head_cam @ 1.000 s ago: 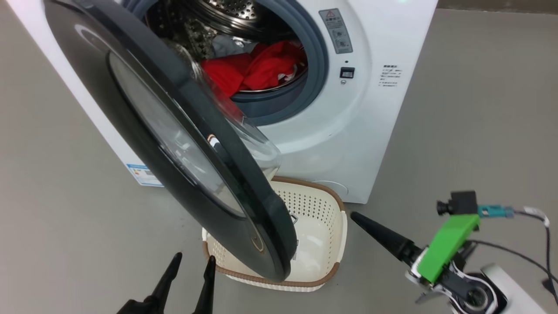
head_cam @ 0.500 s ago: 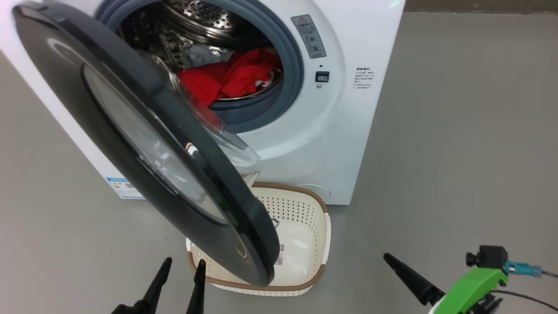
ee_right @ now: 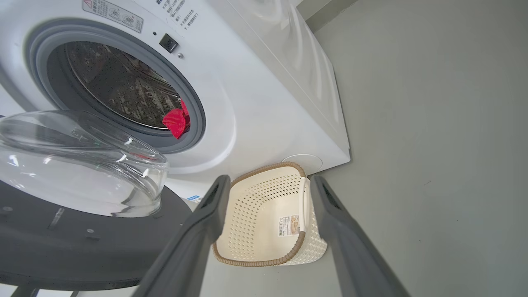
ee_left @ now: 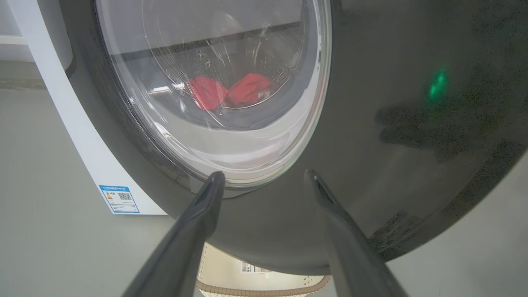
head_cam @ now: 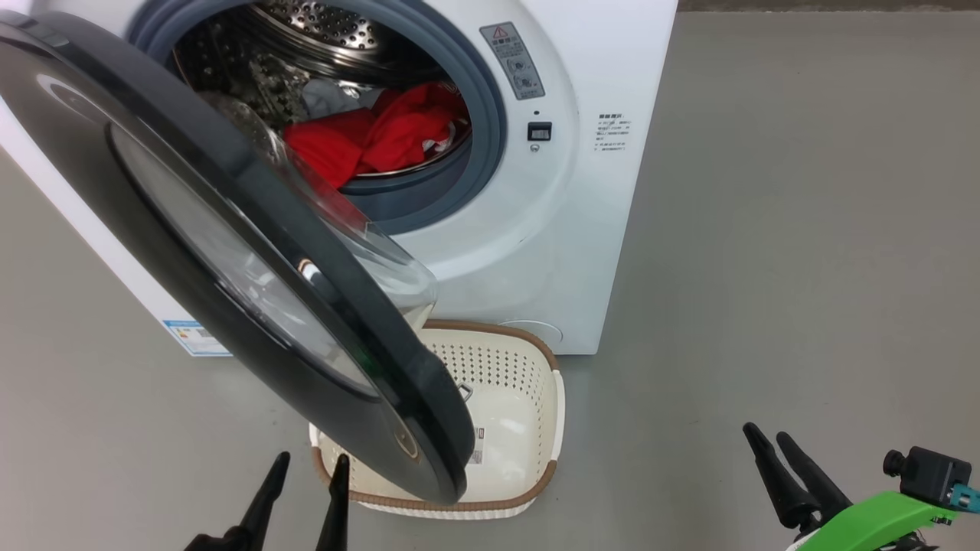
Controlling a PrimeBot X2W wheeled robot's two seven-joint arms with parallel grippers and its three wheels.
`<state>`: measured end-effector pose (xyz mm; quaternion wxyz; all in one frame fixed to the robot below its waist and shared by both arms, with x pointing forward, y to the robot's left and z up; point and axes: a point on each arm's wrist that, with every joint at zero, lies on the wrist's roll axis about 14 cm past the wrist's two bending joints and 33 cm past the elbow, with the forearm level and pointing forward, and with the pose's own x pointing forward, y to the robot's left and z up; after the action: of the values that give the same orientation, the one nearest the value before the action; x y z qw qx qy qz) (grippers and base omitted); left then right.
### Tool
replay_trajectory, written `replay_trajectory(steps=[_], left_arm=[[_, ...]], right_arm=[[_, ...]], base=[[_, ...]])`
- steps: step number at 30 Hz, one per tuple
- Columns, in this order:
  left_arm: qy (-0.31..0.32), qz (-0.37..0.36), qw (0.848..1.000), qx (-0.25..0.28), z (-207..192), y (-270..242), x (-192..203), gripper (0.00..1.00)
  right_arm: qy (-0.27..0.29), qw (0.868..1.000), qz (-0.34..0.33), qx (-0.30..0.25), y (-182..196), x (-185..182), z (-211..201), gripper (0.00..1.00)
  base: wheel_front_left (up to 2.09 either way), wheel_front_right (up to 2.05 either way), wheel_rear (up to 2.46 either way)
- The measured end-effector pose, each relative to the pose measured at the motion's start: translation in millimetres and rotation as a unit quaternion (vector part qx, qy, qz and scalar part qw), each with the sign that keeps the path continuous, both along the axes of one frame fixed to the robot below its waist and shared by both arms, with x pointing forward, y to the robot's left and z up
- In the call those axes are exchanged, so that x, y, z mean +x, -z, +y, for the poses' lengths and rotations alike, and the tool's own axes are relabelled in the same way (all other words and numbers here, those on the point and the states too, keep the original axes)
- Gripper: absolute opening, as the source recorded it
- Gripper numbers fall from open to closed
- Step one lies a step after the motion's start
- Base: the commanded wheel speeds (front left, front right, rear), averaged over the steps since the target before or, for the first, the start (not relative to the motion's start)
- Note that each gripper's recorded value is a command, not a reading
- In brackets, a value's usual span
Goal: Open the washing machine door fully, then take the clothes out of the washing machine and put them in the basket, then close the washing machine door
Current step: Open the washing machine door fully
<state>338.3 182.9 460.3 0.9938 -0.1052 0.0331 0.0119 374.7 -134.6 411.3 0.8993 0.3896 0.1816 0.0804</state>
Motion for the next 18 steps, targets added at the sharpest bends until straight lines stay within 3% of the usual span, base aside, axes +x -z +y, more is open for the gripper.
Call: replay_trajectory(steps=[9, 18], left_arm=[[-0.003, -0.003, 1.0, 0.0, 2.2, -2.0, -0.8, 1.0], [-0.008, -0.009, 1.0, 0.0, 4.9, -5.6, -5.1, 1.0]], right_arm=[[0.023, 0.984, -0.068, -0.165, -7.2, 2.7, -36.7, 1.0], [0.044, 0.957, -0.128, -0.258, -32.6, -11.7, -43.2, 1.0]], base=[[0.0, 0.0, 0.0], [0.0, 0.0, 0.0]])
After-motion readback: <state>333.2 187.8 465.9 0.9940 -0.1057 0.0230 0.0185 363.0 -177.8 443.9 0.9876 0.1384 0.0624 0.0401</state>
